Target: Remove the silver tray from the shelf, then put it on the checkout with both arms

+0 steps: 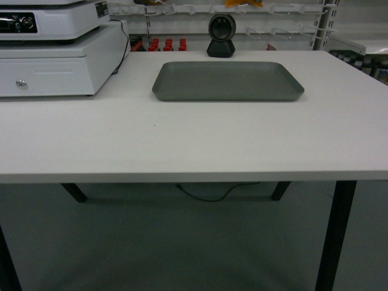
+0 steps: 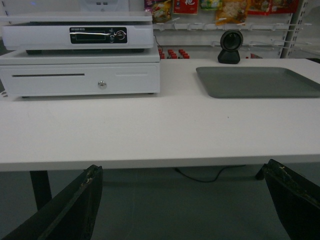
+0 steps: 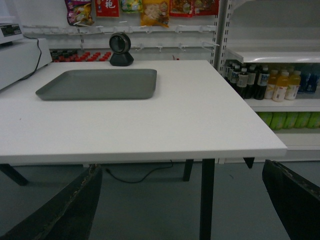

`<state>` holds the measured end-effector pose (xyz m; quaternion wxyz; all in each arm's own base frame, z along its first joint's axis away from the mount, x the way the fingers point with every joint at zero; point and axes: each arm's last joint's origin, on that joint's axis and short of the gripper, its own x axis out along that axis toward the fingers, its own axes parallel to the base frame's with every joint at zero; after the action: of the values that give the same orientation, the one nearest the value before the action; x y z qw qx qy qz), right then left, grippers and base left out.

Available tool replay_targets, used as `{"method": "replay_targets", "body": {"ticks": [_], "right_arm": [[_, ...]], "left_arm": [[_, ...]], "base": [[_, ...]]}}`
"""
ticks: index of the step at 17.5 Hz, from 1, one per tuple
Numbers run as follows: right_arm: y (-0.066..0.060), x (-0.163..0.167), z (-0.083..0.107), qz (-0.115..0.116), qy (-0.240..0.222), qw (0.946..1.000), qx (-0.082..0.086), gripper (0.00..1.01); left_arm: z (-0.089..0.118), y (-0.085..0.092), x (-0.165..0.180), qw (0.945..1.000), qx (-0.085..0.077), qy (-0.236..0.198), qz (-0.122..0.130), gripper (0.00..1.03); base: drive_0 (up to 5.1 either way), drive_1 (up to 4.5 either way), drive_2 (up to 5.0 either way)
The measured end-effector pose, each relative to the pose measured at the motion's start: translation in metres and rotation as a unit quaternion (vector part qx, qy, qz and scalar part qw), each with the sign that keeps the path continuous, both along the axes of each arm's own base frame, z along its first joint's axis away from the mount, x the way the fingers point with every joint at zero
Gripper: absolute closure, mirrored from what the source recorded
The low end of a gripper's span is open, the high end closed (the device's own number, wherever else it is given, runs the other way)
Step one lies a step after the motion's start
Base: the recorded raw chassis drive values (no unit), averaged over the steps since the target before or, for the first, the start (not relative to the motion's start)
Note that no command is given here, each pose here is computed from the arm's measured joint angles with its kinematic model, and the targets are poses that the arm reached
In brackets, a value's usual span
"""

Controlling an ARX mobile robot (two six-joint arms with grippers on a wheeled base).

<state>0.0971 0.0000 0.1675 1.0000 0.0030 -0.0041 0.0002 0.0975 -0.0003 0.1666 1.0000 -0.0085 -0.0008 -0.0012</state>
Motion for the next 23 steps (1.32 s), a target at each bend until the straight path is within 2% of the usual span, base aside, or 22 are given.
{"method": "replay_targets", "body": {"ticks": [3, 23], "right_arm": [[0.0000, 0.0001, -0.0006, 0.000, 0.003, 1.0000, 0.000, 0.03], [0.0000, 0.0000, -0.0003, -0.001, 0.002, 1.0000, 0.000, 0.03]], "left_arm": [[-0.0004, 0.0000, 0.0000, 1.0000, 0.000, 0.002, 0.000, 0.05], [-0.0002, 0.0000, 0.0000, 1.0000, 0.001, 0.001, 0.000, 0.05]], "base": [[0.1, -3.95, 4.1], [0.0, 0.00, 0.0]]}}
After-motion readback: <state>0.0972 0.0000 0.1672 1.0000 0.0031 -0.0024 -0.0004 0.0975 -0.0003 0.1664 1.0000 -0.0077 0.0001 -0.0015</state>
